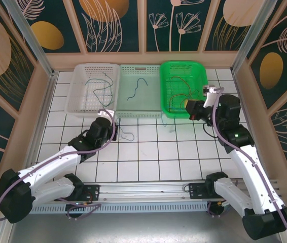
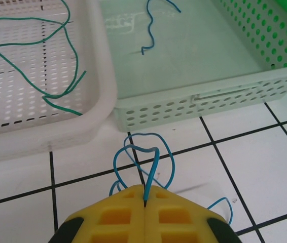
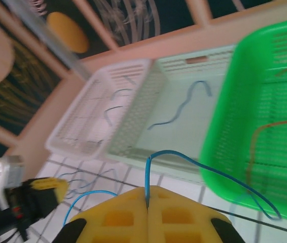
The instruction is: Untangle the cables
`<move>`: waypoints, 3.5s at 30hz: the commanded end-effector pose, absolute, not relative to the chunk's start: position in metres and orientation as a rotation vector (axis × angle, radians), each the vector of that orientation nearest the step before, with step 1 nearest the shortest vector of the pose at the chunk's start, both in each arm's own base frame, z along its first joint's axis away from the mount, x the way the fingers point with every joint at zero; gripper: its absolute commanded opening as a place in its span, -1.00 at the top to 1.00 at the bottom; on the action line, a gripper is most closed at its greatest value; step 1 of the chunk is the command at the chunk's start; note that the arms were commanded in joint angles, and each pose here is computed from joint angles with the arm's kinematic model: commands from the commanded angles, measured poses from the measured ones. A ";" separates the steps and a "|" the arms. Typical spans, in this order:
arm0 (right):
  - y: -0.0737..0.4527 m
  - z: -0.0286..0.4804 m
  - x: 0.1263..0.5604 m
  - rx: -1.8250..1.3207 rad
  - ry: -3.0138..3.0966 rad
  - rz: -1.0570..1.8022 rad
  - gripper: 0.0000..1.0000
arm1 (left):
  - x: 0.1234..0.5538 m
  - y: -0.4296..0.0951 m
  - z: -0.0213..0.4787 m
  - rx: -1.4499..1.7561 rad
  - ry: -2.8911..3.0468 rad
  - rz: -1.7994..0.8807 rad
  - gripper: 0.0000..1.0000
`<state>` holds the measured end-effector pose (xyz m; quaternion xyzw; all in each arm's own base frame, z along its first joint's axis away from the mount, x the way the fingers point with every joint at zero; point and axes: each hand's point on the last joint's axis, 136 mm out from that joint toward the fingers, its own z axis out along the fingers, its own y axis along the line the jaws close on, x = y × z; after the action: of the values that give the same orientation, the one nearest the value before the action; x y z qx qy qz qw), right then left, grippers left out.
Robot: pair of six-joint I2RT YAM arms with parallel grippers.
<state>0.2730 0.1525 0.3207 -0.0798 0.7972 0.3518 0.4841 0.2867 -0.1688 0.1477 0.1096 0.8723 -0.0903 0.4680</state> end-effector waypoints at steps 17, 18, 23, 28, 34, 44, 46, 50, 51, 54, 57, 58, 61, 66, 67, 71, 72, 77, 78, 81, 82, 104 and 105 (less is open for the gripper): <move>0.265 0.398 0.413 -0.473 1.702 1.044 1.00 | 0.288 -0.187 0.151 0.278 2.091 -0.355 1.00; 0.271 0.392 0.422 -0.479 1.704 1.068 1.00 | 0.289 -0.188 0.152 0.280 2.090 -0.359 1.00; 0.298 0.332 0.476 -0.459 1.848 1.089 1.00 | 0.291 -0.192 0.150 0.285 2.092 -0.366 1.00; 0.307 0.264 0.507 -0.390 1.981 1.101 1.00 | 0.294 -0.198 0.152 0.291 2.080 -0.390 1.00; 0.313 0.198 0.535 -0.278 2.199 1.096 0.75 | 0.296 -0.205 0.143 0.330 2.110 -0.392 1.00; 0.321 0.209 0.547 -0.221 2.247 1.158 -0.20 | 0.297 -0.209 0.146 0.323 2.107 -0.416 1.00; 0.322 0.225 0.542 -0.254 2.233 1.155 -0.23 | 0.297 -0.209 0.147 0.321 2.103 -0.421 1.00; 0.326 0.244 0.514 -0.384 2.211 1.077 -0.25 | 0.296 -0.213 0.156 0.319 2.077 -0.457 1.00; 0.327 0.244 0.505 -0.420 2.212 1.058 -0.25 | 0.295 -0.214 0.159 0.323 2.068 -0.471 1.00; 0.322 0.232 0.470 -0.517 2.222 1.020 -0.24 | 0.293 -0.214 0.168 0.322 2.049 -0.492 1.00; 0.308 0.219 0.430 -0.569 2.207 1.035 -0.15 | 0.291 -0.214 0.179 0.309 2.024 -0.512 1.00; 0.305 0.215 0.414 -0.597 2.195 1.056 -0.11 | 0.291 -0.213 0.183 0.302 2.013 -0.521 1.00; 0.296 0.201 0.370 -0.652 2.176 1.096 -0.02 | 0.289 -0.215 0.195 0.286 1.976 -0.562 1.00; 0.299 0.158 0.314 -0.689 2.243 1.113 -0.11 | 0.287 -0.224 0.216 0.281 1.913 -0.658 1.00; 0.302 0.153 0.306 -0.687 2.235 1.125 -0.14 | 0.287 -0.226 0.221 0.279 1.899 -0.678 1.00; 0.316 0.144 0.284 -0.669 2.206 1.175 -0.32 | 0.286 -0.229 0.234 0.267 1.860 -0.722 1.00; 0.321 0.142 0.281 -0.662 2.202 1.193 -0.35 | 0.285 -0.230 0.237 0.265 1.852 -0.733 1.00; 0.342 0.125 0.276 -0.657 2.212 1.161 -0.40 | 0.280 -0.236 0.245 0.277 1.818 -0.805 1.00; 0.345 0.124 0.278 -0.643 2.207 1.161 -0.41 | 0.279 -0.238 0.247 0.281 1.808 -0.824 1.00; 0.353 0.122 0.286 -0.597 2.183 1.168 -0.47 | 0.275 -0.240 0.251 0.274 1.775 -0.877 1.00; 0.356 0.123 0.289 -0.584 2.172 1.177 -0.47 | 0.273 -0.240 0.253 0.269 1.759 -0.894 1.00; 0.279 0.108 0.327 -0.405 2.303 0.546 1.00 | 0.243 -0.211 0.284 0.254 1.604 -0.910 1.00; 0.270 0.112 0.328 -0.393 2.298 0.492 1.00 | 0.243 -0.210 0.283 0.251 1.612 -0.900 1.00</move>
<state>0.3231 0.3046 0.1017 -0.1672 0.8860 0.2658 0.3413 0.2428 -0.2152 0.2903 0.1062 0.6855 -0.4075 0.5939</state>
